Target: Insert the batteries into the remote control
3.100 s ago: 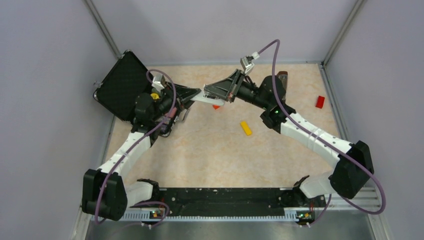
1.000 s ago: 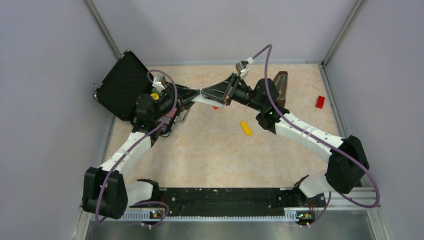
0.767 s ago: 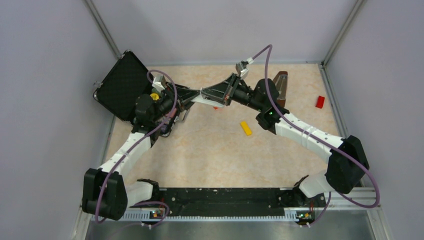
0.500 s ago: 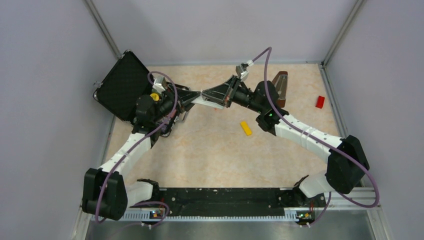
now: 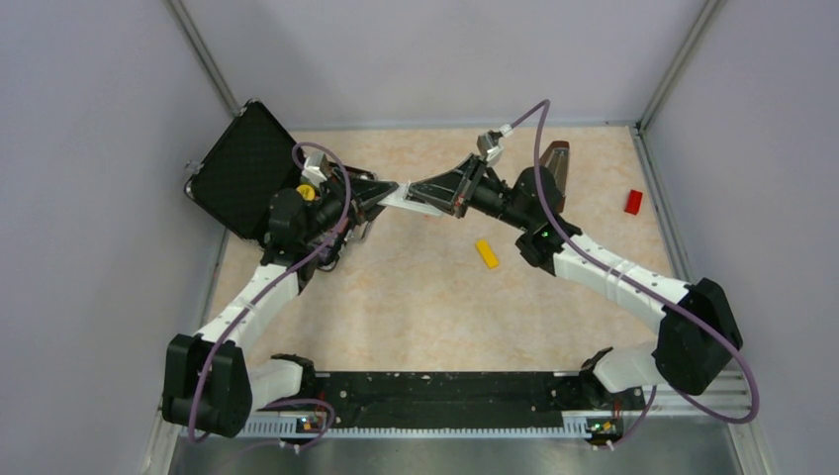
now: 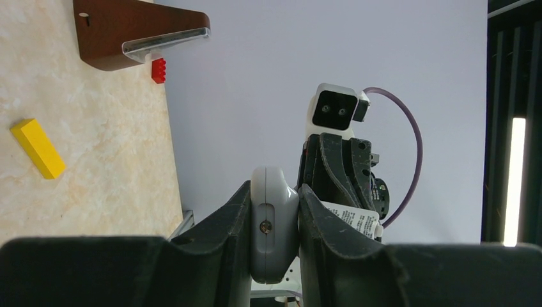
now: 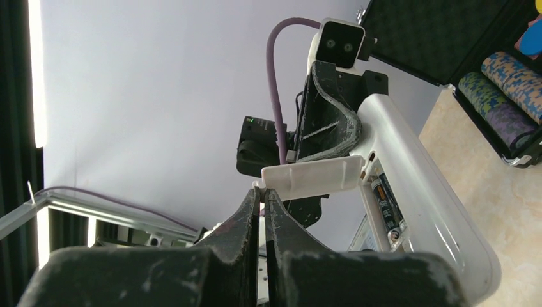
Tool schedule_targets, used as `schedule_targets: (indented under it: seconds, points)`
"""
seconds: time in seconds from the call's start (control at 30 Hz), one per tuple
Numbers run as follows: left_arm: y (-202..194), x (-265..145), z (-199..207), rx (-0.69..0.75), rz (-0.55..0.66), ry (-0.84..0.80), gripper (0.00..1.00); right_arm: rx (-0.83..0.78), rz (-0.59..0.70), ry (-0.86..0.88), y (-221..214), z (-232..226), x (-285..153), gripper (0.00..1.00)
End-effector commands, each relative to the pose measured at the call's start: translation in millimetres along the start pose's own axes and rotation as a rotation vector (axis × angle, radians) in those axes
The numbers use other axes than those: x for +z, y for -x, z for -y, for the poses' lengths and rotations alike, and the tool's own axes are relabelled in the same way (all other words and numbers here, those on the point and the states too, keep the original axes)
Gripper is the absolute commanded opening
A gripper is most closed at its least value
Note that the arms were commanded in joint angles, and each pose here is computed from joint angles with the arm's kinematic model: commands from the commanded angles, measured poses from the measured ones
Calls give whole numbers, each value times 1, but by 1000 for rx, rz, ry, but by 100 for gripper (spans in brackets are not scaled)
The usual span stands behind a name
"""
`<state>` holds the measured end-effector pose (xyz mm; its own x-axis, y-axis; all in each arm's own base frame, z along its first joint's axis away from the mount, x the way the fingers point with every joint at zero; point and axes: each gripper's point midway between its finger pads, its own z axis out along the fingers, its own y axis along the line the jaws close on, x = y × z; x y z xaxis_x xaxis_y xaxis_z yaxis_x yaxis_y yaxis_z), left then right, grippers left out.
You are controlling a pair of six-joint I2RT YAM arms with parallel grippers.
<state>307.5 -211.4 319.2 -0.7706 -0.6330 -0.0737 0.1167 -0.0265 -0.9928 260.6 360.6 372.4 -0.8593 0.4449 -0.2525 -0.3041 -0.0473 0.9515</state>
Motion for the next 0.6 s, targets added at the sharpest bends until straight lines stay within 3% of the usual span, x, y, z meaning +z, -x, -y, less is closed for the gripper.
schedule_targets:
  seconds: [0.0, 0.57]
  points:
    - [-6, -8, 40, 74, -2, -126, 0, 5, 32, -55, 7, 9, -9, 3]
    - [-5, -7, 38, 81, -1, -122, 0, 43, 40, -124, 12, 21, -15, 10]
